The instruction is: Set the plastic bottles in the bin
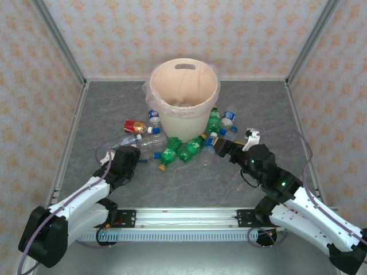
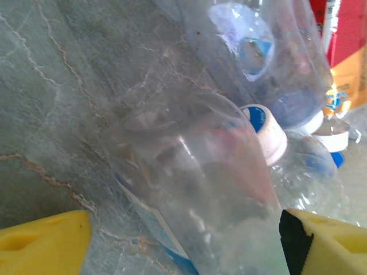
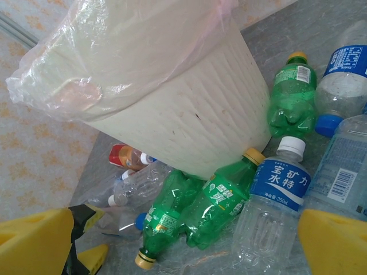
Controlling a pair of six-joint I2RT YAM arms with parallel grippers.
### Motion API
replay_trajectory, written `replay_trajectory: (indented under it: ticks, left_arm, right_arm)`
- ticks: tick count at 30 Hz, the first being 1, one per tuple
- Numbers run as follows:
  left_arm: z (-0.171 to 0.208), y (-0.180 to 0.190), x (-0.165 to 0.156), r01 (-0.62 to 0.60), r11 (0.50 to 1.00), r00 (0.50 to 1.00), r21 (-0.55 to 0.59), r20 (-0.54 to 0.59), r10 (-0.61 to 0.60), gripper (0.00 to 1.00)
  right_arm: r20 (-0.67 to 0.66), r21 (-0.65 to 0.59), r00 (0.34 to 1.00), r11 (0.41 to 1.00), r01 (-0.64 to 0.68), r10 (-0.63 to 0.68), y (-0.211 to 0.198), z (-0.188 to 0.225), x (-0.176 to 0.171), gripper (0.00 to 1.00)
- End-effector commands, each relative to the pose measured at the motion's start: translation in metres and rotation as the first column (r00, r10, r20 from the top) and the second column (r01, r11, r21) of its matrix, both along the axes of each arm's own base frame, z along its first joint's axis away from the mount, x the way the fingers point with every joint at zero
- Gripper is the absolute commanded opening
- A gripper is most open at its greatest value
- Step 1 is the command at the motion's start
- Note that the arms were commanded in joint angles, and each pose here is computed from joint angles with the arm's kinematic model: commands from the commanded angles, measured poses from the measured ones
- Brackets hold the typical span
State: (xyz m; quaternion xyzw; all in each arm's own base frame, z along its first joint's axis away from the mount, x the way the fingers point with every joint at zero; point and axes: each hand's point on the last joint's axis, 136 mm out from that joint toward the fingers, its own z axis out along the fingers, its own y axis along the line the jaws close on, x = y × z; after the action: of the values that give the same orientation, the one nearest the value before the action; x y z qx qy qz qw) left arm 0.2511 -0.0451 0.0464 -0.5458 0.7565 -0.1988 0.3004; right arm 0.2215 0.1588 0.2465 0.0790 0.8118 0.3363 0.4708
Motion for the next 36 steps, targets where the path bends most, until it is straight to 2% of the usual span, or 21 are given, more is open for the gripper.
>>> replay_trajectory:
  ticks: [1,9,16,20,22,24,25,36]
  left_arm:
    - [0.013,-0.001,0.018,-0.025,1.000,0.998,-0.014,0.053,0.025,0.87]
    - [-0.003,0.002,0.027,-0.038,0.999,0.999,0.022,-0.027,0.039,0.86]
    - [-0.011,0.001,0.034,-0.038,0.999,0.998,0.021,-0.043,0.039,0.86]
    - [-0.014,0.001,0.033,-0.026,0.999,0.998,0.021,-0.059,0.028,0.77]
    - [-0.013,0.002,0.033,-0.029,0.999,0.998,0.020,-0.054,0.030,0.66]
    - [-0.009,0.004,0.032,-0.036,0.999,0.998,0.024,-0.043,0.037,0.65]
    - [-0.006,0.006,0.032,-0.041,0.999,0.998,0.027,-0.037,0.042,0.61]
    - [0.037,0.017,0.025,-0.057,0.998,0.993,0.040,0.104,0.053,0.52]
  right_arm:
    - [0.042,-0.003,0.999,1.000,0.006,-0.006,-0.002,0.008,0.001,1.00]
    - [0.037,-0.018,0.999,1.000,0.010,-0.009,-0.002,0.000,0.002,1.00]
    - [0.027,-0.027,0.999,0.999,0.020,-0.019,-0.004,-0.006,0.003,1.00]
    - [0.023,-0.028,1.000,0.999,0.022,-0.021,-0.005,-0.005,0.002,1.00]
    - [0.025,-0.028,0.999,0.999,0.025,-0.025,-0.005,-0.004,0.003,1.00]
    - [0.025,-0.024,0.999,0.999,0.024,-0.023,-0.005,-0.003,0.002,1.00]
    - [0.026,-0.021,0.999,1.000,0.023,-0.022,-0.005,-0.002,0.002,1.00]
    - [0.010,0.000,1.000,1.000,0.019,-0.019,-0.004,-0.004,0.000,1.00]
